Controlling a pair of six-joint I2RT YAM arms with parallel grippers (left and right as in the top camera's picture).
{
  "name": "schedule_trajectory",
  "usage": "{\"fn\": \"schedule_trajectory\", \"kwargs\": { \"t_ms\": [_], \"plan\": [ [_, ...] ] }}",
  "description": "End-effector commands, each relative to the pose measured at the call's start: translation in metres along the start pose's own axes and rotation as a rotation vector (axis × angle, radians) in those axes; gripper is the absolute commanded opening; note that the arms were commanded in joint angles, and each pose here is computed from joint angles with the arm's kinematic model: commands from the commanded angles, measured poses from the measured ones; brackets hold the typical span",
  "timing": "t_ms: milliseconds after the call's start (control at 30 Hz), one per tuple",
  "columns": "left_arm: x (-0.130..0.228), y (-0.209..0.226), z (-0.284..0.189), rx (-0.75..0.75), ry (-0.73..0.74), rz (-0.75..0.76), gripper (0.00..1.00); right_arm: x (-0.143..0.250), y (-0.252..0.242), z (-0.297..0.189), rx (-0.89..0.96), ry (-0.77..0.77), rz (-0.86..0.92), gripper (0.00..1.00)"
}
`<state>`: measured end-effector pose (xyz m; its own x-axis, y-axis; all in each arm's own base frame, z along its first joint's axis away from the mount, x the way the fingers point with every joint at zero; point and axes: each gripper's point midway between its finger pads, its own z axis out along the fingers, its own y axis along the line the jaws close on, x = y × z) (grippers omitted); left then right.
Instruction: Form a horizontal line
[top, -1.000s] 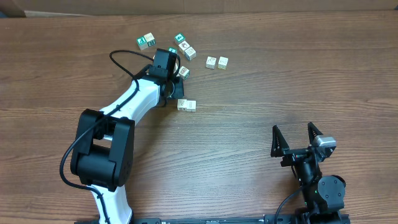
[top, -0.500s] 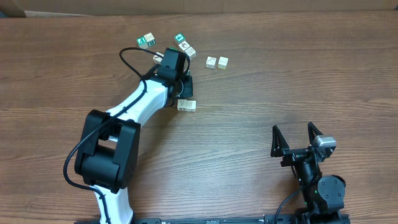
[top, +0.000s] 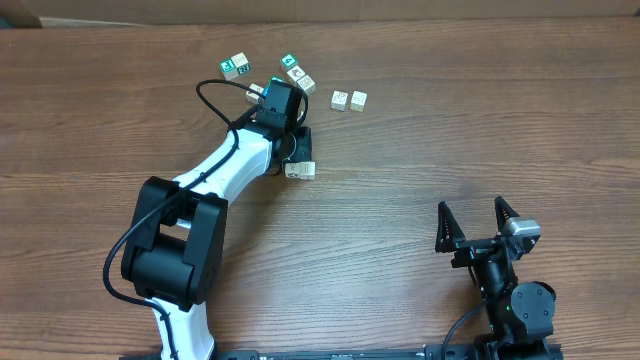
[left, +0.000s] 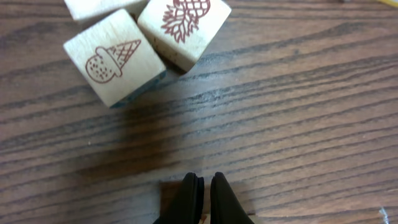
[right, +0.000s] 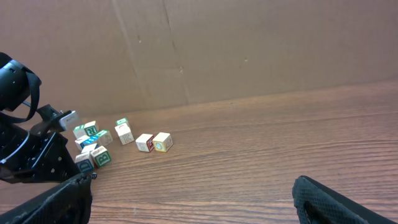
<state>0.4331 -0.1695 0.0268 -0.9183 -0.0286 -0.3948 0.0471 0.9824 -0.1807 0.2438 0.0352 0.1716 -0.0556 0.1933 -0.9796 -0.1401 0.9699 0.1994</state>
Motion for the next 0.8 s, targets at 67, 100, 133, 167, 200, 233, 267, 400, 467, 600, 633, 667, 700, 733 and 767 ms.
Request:
{"fn": "schedule_trajectory", "kwargs": {
  "t_ms": [67, 100, 133, 167, 200, 233, 267, 400, 467, 600, 633, 667, 700, 733, 767],
  "plan": [
    [0.0001, -0.0028, 0.0009, 0.004, 0.013, 0.024, 0.04, 0.0015, -0.0025, 0.0002, 0.009, -0.005, -0.005, 1.0],
    [0.0003, -0.0027, 0.0009, 0.004, 0.014, 0.024, 0.04, 0.0015, -0.0025, 0.0002, 0.009, -0.005, -0.005, 1.0],
    [0.0004, -0.0023, 0.0009, 0.004, 0.014, 0.023, 0.04, 0.0015, -0.0025, 0.0002, 0.009, -0.005, -0.004, 1.0],
    [0.001, -0.0021, 0.0009, 0.003, 0.017, 0.021, 0.04, 0.0015, -0.0025, 0.0002, 0.009, -0.005, -0.004, 1.0],
    [0.0016, -0.0019, 0.0009, 0.002, 0.019, 0.019, 0.04, 0.0015, -0.0024, 0.0002, 0.009, -0.005, -0.004, 1.0],
    [0.0028, -0.0018, 0.0009, 0.0, 0.024, 0.016, 0.04, 0.0015, -0.0025, 0.0002, 0.009, -0.005, -0.004, 1.0],
    [0.0033, -0.0017, 0.0009, 0.0, 0.026, 0.015, 0.04, 0.0015, -0.0024, 0.0002, 0.009, -0.005, -0.004, 1.0],
    [0.0045, -0.0012, 0.0008, -0.002, 0.031, 0.005, 0.04, 0.0015, -0.0024, 0.0002, 0.009, -0.005, -0.004, 1.0],
    [0.0046, -0.0011, 0.0008, -0.002, 0.031, 0.005, 0.04, 0.0015, -0.0025, 0.0002, 0.009, -0.005, -0.004, 1.0],
    [0.0063, -0.0005, 0.0008, -0.005, 0.038, 0.004, 0.04, 0.0015, -0.0024, 0.0002, 0.009, -0.005, -0.004, 1.0],
    [0.0066, -0.0004, 0.0007, -0.005, 0.039, 0.004, 0.04, 0.0015, -0.0025, 0.0002, 0.009, -0.005, -0.004, 1.0],
    [0.0066, -0.0005, 0.0007, -0.005, 0.039, 0.004, 0.04, 0.0015, -0.0025, 0.0002, 0.009, -0.005, -0.005, 1.0],
    [0.0067, -0.0006, 0.0007, -0.004, 0.04, 0.004, 0.04, 0.0015, -0.0024, 0.0002, 0.009, -0.005, -0.004, 1.0],
    [0.0068, -0.0007, 0.0007, -0.004, 0.04, 0.004, 0.04, 0.0015, -0.0024, 0.0002, 0.009, -0.005, -0.004, 1.0],
    [0.007, -0.001, 0.0007, -0.002, 0.041, 0.004, 0.04, 0.0015, -0.0025, 0.0002, 0.009, -0.005, -0.005, 1.0]
  ]
}}
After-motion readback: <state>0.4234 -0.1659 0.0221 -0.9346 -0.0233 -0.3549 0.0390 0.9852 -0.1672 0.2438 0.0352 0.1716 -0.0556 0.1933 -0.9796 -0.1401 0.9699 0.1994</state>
